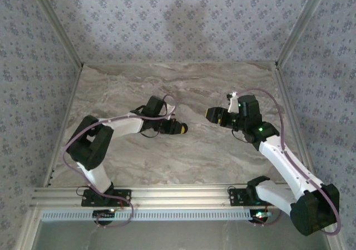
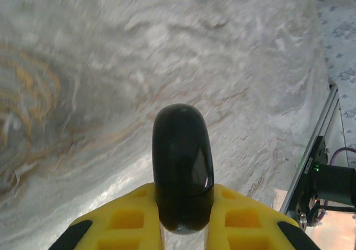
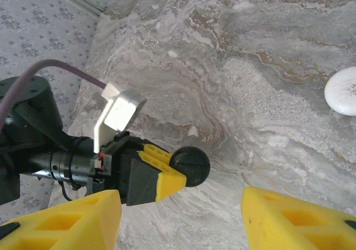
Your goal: Insert the wireless bluetooth earbuds into the charging case
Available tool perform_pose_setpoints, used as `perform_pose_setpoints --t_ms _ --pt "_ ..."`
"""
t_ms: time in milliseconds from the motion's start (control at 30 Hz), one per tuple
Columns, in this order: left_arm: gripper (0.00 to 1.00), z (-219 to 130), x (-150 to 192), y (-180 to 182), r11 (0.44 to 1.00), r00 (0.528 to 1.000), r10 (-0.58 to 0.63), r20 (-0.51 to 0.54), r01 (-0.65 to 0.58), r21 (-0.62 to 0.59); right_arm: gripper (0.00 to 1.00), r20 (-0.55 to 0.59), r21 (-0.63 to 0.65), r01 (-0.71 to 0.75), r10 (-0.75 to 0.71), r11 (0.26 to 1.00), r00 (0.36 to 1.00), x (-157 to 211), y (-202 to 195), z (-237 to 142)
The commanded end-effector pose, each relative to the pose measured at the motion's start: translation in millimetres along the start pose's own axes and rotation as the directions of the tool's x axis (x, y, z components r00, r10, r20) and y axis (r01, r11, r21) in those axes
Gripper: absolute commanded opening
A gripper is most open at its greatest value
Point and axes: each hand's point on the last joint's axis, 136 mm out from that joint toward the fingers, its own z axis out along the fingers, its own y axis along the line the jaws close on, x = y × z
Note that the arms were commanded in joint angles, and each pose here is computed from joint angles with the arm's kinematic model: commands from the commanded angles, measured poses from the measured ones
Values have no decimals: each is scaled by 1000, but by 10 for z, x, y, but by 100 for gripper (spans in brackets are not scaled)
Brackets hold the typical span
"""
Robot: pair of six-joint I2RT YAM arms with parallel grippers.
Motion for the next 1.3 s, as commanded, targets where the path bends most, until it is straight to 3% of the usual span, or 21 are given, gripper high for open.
perform_pose_setpoints --t_ms 0,367,567,667,733,800,833,867,933,1067,1167,1267 --pt "12 2 75 2 996 993 -91 -78 90 -11 61 -16 31 -25 26 999 1000 47 -64 15" --pt "18 105 281 367 971 966 -213 -148 193 -140 61 -66 103 -15 21 995 998 151 -181 -85" --pt "49 -188 189 543 951 971 -221 -91 194 -240 65 -24 168 4 1 986 1000 20 -368 -194" --pt "56 -462 94 611 938 978 -206 -33 188 -292 71 9 249 39 -43 968 999 -93 -593 -239" --pt "66 -686 11 656 926 981 -190 22 187 -329 100 36 320 61 -76 945 996 -179 -788 -272" --pt "81 -978 -101 723 906 980 -168 102 195 -375 100 76 407 86 -128 909 989 -291 -1032 -313" --pt "93 -1116 -158 754 896 978 -152 144 198 -396 100 97 447 91 -149 890 984 -332 -1152 -332" --pt "99 -1294 -228 799 882 971 -132 199 207 -424 100 124 493 98 -180 865 976 -389 -1283 -356" --pt "100 -1662 -358 906 843 945 -78 316 232 -485 100 174 567 102 -240 817 955 -483 -1515 -410" --pt "100 -2436 -522 1226 714 834 87 544 329 -618 100 229 660 120 -351 741 908 -540 -1848 -457" --pt "100 -2757 -491 1485 620 767 197 611 385 -683 100 232 692 129 -388 710 892 -584 -1997 -463" --pt "100 -2908 -403 1717 544 729 281 624 415 -729 100 219 706 188 -463 682 859 -649 -2041 -408"
